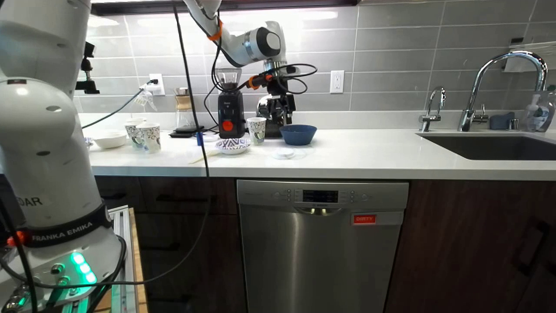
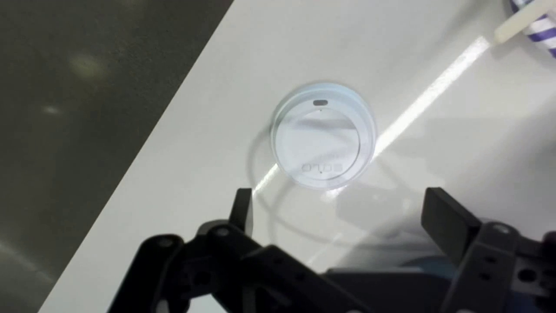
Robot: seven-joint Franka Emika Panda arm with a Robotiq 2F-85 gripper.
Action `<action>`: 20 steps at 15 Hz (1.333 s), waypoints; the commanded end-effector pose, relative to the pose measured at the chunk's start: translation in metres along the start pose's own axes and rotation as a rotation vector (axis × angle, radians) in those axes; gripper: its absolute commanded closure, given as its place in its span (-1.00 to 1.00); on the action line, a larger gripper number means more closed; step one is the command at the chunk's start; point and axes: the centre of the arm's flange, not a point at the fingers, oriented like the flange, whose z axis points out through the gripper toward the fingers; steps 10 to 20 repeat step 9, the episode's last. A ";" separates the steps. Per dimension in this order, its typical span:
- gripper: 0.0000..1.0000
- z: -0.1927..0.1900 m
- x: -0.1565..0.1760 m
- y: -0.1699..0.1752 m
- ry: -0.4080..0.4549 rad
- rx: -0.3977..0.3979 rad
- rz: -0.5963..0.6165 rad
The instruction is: Move the coffee cup lid to the right
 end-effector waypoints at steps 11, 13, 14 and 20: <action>-1.00 -0.073 -0.076 0.044 0.070 0.171 -0.038; -1.00 -0.073 -0.076 0.044 0.070 0.171 -0.038; -1.00 -0.073 -0.076 0.044 0.070 0.171 -0.038; -1.00 -0.073 -0.076 0.044 0.070 0.171 -0.038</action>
